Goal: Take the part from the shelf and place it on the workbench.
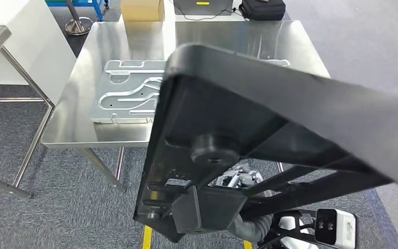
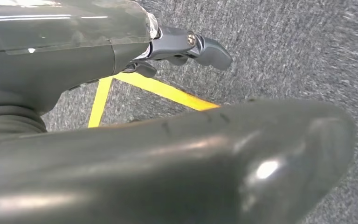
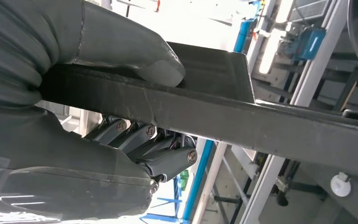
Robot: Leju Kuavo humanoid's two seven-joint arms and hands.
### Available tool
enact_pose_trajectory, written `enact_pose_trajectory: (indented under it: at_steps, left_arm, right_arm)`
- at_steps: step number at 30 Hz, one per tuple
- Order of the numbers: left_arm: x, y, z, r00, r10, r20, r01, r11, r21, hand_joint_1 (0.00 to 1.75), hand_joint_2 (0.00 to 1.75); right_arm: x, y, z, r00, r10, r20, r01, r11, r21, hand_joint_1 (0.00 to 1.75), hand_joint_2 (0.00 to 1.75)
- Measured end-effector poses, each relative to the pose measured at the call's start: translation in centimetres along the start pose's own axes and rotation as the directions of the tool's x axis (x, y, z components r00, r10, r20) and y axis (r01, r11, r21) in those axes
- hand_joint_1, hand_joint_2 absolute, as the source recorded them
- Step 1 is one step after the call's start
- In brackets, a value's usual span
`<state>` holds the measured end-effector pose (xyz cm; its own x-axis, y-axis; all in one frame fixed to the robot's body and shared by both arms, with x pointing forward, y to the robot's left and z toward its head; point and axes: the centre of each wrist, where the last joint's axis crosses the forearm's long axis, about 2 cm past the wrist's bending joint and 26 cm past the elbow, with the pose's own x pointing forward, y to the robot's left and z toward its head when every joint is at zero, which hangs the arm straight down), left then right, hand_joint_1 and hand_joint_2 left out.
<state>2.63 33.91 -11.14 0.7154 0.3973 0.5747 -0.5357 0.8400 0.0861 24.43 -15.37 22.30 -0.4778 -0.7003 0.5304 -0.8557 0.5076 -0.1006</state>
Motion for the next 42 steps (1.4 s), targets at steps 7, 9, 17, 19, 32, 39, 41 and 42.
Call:
enact_pose_trajectory:
  at_steps: [7, 9, 17, 19, 32, 39, 41, 42]
  left_arm:
    - [0.2, 0.4, -0.1, 1.000, -0.003, 0.005, 0.003, 1.000, 0.005, 0.00, 0.00]
    - [0.1, 0.5, -0.1, 1.000, -0.004, 0.004, 0.004, 1.000, 0.006, 0.00, 0.00]
    - [0.4, 0.3, -0.2, 1.000, -0.001, 0.010, 0.001, 1.000, 0.004, 0.00, 0.00]
    - [0.5, 0.3, -0.3, 1.000, 0.000, 0.013, 0.000, 1.000, 0.002, 0.00, 0.00]
    - [1.0, 0.1, -0.5, 0.999, 0.001, 0.042, 0.000, 1.000, -0.022, 0.00, 0.00]
    - [0.9, 0.0, -0.5, 0.999, 0.008, 0.047, -0.007, 1.000, -0.019, 0.00, 0.00]
    - [0.8, 0.0, -0.5, 0.999, 0.010, 0.048, -0.009, 1.000, -0.019, 0.00, 0.00]
    - [0.8, 0.0, -0.5, 0.999, 0.011, 0.050, -0.010, 1.000, -0.019, 0.00, 0.00]
  right_arm:
    - [0.6, 0.1, -0.1, 0.999, 0.028, 0.015, -0.028, 1.000, -0.003, 1.61, 1.75]
    - [0.7, 0.1, -0.1, 0.999, 0.033, 0.019, -0.033, 0.999, -0.005, 1.61, 1.75]
    - [1.3, 0.4, -0.3, 0.996, 0.081, 0.037, -0.081, 0.997, 0.002, 1.61, 1.75]
    - [1.5, 0.4, -0.4, 0.993, 0.107, 0.047, -0.107, 0.994, 0.005, 1.61, 1.75]
    - [0.3, -6.9, -2.8, 0.884, 0.467, -0.028, -0.468, 0.879, -0.090, 1.61, 1.75]
    - [0.5, -15.9, -2.6, 0.764, 0.617, -0.191, -0.645, 0.740, -0.191, 1.61, 1.75]
    - [0.6, -17.3, -2.5, 0.714, 0.654, -0.248, -0.699, 0.681, -0.218, 1.61, 1.75]
    - [0.7, -18.3, -2.5, 0.680, 0.676, -0.283, -0.733, 0.637, -0.239, 1.61, 1.75]
